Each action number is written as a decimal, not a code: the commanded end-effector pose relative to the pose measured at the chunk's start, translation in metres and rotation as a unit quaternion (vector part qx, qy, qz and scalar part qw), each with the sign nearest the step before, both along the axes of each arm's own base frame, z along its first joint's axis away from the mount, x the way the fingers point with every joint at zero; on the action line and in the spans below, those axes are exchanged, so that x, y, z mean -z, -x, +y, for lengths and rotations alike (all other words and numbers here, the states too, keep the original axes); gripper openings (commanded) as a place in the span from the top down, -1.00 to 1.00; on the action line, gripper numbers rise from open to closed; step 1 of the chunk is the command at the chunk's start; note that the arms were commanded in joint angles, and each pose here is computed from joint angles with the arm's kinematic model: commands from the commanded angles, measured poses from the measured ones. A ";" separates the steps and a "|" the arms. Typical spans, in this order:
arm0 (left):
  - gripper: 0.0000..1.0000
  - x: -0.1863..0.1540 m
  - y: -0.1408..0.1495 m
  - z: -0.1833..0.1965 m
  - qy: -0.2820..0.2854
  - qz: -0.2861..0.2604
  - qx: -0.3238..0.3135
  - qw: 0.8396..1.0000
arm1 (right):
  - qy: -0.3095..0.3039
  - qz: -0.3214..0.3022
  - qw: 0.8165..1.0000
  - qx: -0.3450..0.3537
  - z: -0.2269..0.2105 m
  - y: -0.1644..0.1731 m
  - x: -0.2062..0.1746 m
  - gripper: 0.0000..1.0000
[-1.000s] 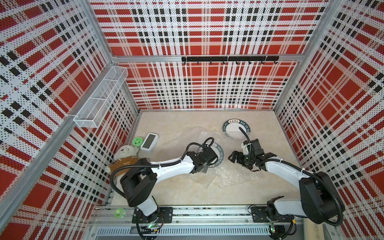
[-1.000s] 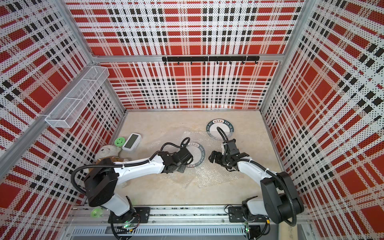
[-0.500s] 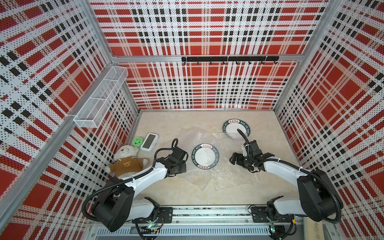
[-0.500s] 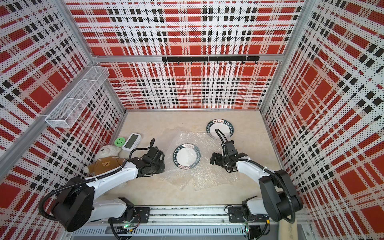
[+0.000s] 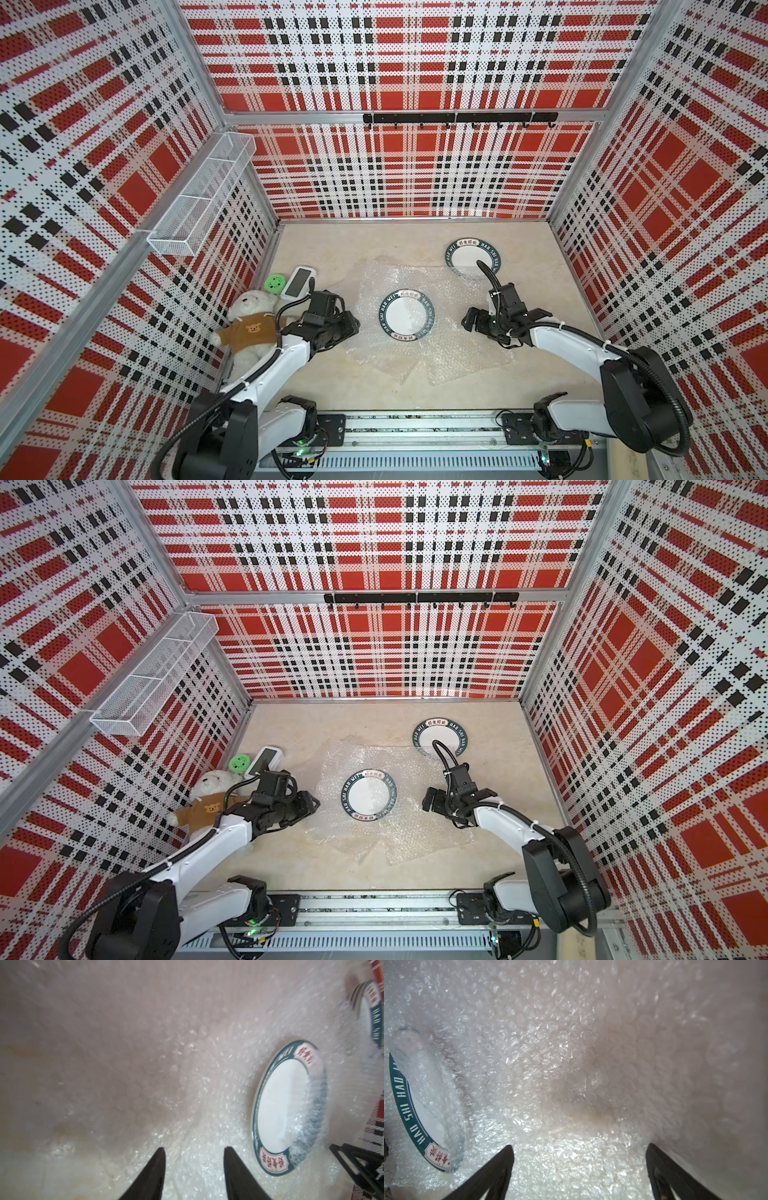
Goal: Unpack dinner plates from bubble wrap
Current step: Unwrap the bubble wrap, then pick up the plate from the bubble wrap.
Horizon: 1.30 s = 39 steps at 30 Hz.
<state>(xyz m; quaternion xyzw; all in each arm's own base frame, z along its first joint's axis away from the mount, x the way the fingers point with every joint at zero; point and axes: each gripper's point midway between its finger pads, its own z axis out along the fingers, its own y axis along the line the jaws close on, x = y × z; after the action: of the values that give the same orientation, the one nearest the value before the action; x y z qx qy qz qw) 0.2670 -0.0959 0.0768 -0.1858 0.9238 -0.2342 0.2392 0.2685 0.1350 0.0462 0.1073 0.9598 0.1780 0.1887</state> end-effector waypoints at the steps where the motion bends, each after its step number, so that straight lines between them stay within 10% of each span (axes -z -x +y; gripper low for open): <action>1: -0.09 -0.046 -0.007 -0.011 0.034 -0.058 0.017 0.998 | 0.020 -0.035 0.999 -0.017 0.007 -0.007 -0.022 -0.91; 8: -0.40 -0.074 -0.001 -0.079 0.025 -0.083 0.135 0.987 | 0.040 -0.039 0.996 -0.077 0.046 -0.009 -0.025 -0.82; 23: -0.06 0.011 -0.034 -0.097 0.130 0.000 0.116 0.985 | -0.152 -0.093 0.969 -0.171 0.118 0.007 -0.078 -1.00; 39: 0.53 0.036 -0.040 -0.094 0.139 0.019 0.092 0.986 | -0.157 -0.088 0.968 -0.176 0.121 0.007 -0.078 -1.00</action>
<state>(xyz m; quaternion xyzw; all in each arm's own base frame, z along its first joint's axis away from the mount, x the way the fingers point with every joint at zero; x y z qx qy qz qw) 0.3042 -0.1908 0.0435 -0.1297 0.9037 -0.3723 0.1669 0.2579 0.2500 0.1162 -0.0466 0.9121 0.3511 0.2063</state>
